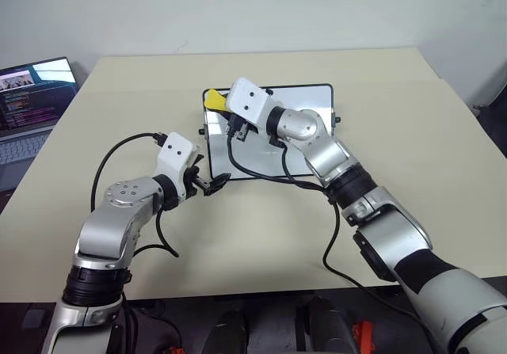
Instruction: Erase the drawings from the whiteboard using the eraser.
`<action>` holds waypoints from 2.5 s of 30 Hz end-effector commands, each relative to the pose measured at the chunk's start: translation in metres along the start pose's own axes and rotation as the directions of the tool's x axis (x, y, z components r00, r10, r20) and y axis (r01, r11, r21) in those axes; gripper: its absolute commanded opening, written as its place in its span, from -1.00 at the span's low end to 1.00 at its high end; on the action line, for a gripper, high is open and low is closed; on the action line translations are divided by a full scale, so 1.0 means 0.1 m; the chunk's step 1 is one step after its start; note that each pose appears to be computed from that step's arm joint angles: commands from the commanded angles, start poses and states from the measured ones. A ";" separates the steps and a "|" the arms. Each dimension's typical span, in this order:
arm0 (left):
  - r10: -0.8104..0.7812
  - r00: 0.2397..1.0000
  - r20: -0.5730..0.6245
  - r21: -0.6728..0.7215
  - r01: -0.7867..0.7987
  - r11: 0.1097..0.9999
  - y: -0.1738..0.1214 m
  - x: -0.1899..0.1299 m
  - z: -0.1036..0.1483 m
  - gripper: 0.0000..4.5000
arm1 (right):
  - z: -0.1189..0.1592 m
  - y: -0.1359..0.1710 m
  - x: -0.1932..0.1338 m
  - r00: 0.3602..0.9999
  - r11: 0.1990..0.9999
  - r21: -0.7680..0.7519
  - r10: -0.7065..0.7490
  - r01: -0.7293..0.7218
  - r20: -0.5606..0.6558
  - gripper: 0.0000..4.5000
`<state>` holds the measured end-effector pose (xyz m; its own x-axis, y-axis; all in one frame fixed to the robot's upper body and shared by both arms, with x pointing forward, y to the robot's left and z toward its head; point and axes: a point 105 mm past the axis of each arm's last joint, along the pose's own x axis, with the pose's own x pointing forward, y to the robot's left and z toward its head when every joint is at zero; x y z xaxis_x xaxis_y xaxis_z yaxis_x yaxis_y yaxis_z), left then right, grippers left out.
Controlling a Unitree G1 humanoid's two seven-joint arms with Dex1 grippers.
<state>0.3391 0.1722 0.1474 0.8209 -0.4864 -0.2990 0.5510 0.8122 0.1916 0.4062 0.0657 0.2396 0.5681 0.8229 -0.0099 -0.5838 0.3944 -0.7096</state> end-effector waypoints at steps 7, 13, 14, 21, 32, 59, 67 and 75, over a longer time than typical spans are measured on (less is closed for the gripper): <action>0.003 0.999 0.041 0.026 -0.004 1.000 -0.08 -0.07 0.13 1.00 | -0.09 -0.11 0.11 0.998 0.997 -0.060 -0.053 0.050 -0.046 -0.57; 0.014 0.999 0.043 0.027 -0.015 1.000 -0.08 -0.11 0.14 1.00 | -0.29 -0.10 0.09 0.992 0.996 -0.053 -0.076 0.070 -0.105 -0.57; 0.016 0.999 0.042 0.026 -0.017 1.000 -0.08 -0.11 0.15 1.00 | -0.30 -0.10 0.09 0.991 0.996 -0.051 -0.075 0.070 -0.109 -0.57; 0.029 0.998 0.048 0.033 -0.030 0.999 -0.05 -0.14 0.18 1.00 | -0.44 0.07 0.12 0.985 0.998 0.051 -0.027 0.036 -0.171 -0.57; 0.029 0.998 0.052 0.034 -0.031 0.999 -0.04 -0.14 0.19 1.00 | -0.61 0.30 0.10 0.975 0.991 0.133 0.053 -0.024 -0.214 -0.57; 0.020 0.998 0.059 0.043 -0.023 0.999 -0.03 -0.11 0.23 1.00 | -1.19 0.16 -0.40 0.938 0.983 0.167 -0.011 0.073 -0.347 -0.57; 0.006 0.998 0.063 0.047 -0.009 0.999 -0.05 -0.08 0.25 1.00 | -1.19 0.15 -0.55 0.942 0.987 0.149 -0.013 0.066 -0.335 -0.57; 0.010 0.998 0.062 0.050 -0.013 0.999 -0.03 -0.09 0.25 1.00 | -0.86 0.27 -0.22 0.965 0.989 0.141 -0.002 0.040 -0.262 -0.57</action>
<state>0.3332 0.1656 0.1599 0.8256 -0.4915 -0.2770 0.5511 0.8078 0.2091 0.4267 0.0129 0.1535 0.7015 0.6859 -0.1935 -0.6461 0.4975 -0.5789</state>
